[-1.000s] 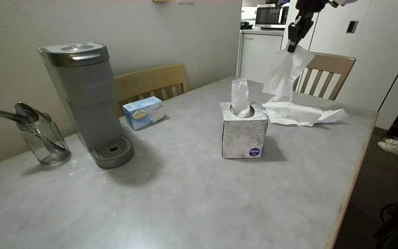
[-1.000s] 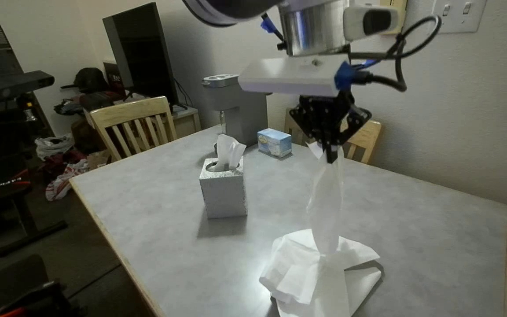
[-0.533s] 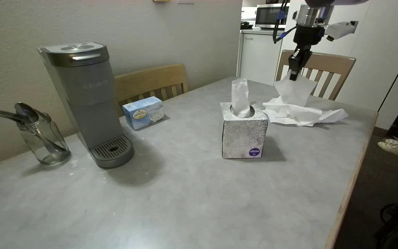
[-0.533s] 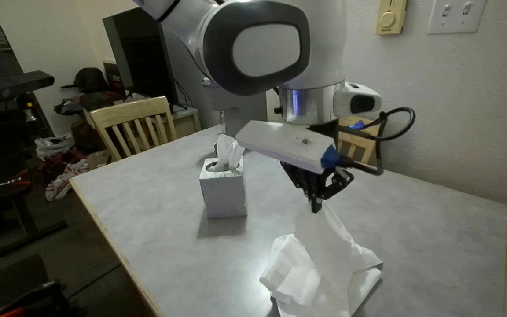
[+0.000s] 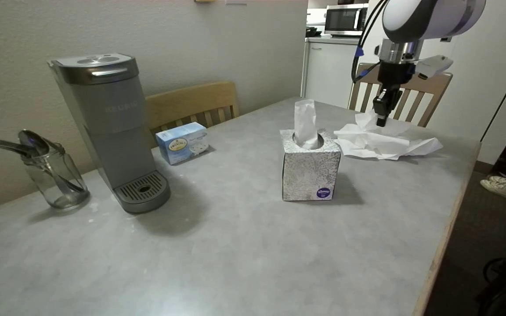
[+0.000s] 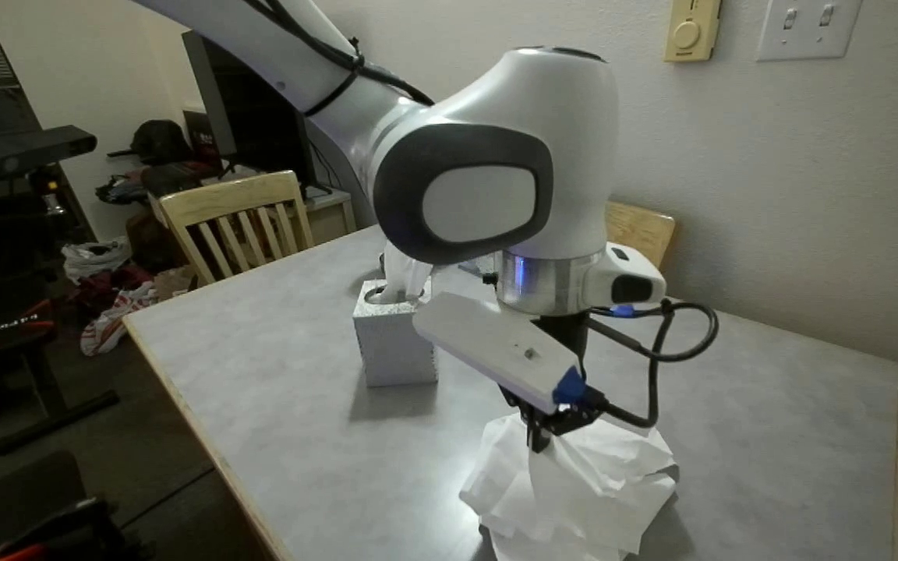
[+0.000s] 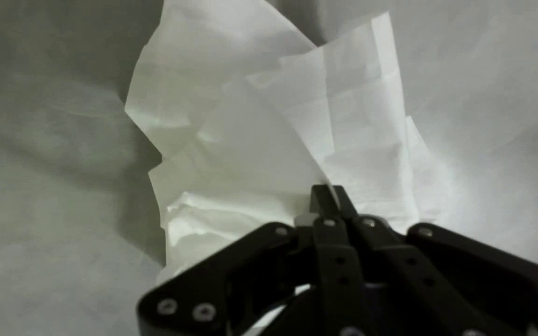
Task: Pick up the tissue paper from the box and put it on the table.
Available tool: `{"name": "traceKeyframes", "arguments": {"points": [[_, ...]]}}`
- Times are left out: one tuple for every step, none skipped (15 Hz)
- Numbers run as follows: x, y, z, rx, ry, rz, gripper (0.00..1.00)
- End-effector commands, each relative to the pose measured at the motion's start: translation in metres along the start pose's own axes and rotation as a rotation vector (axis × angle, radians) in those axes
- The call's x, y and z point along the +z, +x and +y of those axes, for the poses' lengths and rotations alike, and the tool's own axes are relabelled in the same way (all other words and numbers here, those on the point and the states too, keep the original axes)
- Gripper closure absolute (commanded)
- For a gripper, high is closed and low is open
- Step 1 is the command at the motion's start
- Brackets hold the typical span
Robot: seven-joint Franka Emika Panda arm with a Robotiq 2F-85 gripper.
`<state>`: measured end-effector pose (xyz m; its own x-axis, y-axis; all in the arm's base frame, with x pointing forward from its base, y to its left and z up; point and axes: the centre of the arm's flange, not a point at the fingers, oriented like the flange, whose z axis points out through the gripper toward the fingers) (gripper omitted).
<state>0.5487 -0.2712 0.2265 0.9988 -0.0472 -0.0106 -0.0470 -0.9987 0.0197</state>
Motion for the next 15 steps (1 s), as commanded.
{"name": "traceKeyframes", "arguments": {"points": [[0.02, -0.011, 0.014, 0.004, -0.006, -0.017, 1.0], [0.022, -0.013, 0.015, 0.009, -0.005, -0.022, 1.0], [0.022, -0.014, 0.016, 0.017, -0.006, -0.026, 0.99], [0.019, -0.015, 0.015, 0.019, -0.003, -0.027, 0.73], [0.014, -0.016, 0.015, 0.026, -0.007, -0.023, 0.73], [0.008, -0.016, 0.013, 0.024, -0.007, -0.016, 0.7], [0.0, -0.017, 0.011, 0.021, -0.011, -0.009, 0.62], [-0.009, -0.017, 0.009, 0.018, -0.012, 0.001, 0.56], [-0.021, -0.017, 0.006, 0.014, -0.012, 0.013, 0.48], [-0.033, -0.016, 0.004, 0.013, -0.016, 0.025, 0.42], [-0.047, -0.015, 0.0, 0.008, -0.017, 0.038, 0.34], [-0.06, -0.014, -0.004, 0.004, -0.019, 0.05, 0.27], [-0.076, -0.013, -0.01, 0.0, -0.022, 0.063, 0.2], [-0.09, -0.011, -0.016, -0.003, -0.026, 0.075, 0.14], [-0.106, -0.009, -0.024, -0.007, -0.025, 0.09, 0.06]]}}
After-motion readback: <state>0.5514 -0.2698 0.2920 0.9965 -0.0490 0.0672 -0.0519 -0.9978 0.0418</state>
